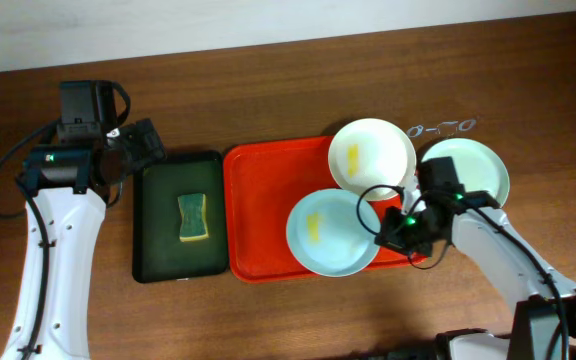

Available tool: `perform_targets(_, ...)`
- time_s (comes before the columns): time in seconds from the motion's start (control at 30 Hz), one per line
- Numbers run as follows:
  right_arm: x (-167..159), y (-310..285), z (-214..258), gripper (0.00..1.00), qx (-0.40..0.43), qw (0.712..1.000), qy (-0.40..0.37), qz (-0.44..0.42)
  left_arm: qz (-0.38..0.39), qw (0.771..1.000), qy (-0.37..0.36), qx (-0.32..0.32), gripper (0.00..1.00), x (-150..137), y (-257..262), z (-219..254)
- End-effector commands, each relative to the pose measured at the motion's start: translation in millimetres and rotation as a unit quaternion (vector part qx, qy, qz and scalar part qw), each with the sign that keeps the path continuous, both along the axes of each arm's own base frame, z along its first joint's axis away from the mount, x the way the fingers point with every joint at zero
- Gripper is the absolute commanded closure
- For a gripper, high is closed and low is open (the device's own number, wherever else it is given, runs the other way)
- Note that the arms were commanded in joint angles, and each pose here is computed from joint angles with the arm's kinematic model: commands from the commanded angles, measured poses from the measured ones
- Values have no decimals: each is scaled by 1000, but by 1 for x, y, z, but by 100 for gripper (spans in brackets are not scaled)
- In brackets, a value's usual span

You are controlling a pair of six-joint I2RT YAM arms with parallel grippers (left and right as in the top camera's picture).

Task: Clean dirty plates on tray and stack at the side
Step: 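Drag the white plate with the right gripper toward the red tray's center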

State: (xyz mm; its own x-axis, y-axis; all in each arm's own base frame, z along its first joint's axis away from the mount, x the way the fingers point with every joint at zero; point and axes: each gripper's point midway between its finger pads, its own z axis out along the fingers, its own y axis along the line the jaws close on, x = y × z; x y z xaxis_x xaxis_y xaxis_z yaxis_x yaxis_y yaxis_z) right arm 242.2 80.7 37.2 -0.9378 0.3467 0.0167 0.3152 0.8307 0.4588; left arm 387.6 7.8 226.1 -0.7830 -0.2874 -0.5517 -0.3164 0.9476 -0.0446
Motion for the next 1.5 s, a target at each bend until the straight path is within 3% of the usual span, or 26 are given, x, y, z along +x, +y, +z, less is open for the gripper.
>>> perform_targets(0.0,6,36,4,96,30,1000,-4,-5,10,1000,1,2,1,1,4,-1)
perform_targets(0.23,18,55,-1,96,-42,997,-32,-56,10,1000,1,2,1,1,4,-1)
perform_targets(0.47,34,61,3,96,-72,992,-89,-53,10,1000,1,2,1,1,4,-1)
perform_targets(0.87,32,76,-29,96,-64,996,-53,-32,10,1000,1,2,1,1,4,-1)
perform_targets(1.0,34,91,-23,96,-21,998,-55,-19,10,1000,1,2,1,1,4,-1)
perform_targets(1.47,31,90,-24,95,-28,998,-58,4,10,1000,-13,1,1,6,4,3)
